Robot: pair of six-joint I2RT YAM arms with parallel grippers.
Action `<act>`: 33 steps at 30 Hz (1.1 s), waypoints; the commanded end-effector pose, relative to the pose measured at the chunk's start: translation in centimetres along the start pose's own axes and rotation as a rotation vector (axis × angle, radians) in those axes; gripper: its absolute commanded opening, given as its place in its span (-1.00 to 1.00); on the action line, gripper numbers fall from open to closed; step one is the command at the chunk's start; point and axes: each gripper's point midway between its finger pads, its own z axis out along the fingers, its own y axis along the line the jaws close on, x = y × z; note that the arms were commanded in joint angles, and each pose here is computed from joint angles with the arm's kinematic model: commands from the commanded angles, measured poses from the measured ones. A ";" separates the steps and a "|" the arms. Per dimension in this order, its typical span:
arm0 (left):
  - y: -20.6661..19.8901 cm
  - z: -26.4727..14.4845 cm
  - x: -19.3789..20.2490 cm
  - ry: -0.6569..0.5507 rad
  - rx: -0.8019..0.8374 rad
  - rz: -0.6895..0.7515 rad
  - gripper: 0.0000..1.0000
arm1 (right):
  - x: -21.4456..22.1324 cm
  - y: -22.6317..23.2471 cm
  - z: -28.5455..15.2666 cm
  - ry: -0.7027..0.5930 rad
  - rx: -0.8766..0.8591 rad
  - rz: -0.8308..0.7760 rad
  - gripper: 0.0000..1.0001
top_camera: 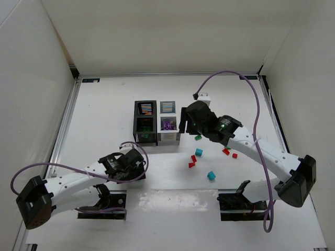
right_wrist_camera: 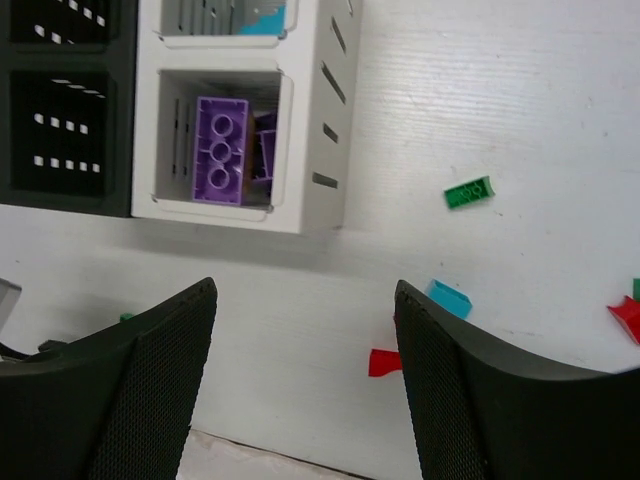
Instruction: Sort the legos into containers by color
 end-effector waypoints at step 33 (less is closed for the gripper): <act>-6.2 -11.3 -12.0 -0.454 -0.007 0.200 -0.30 | 1.6 -8.0 -2.5 -0.029 0.139 0.139 0.49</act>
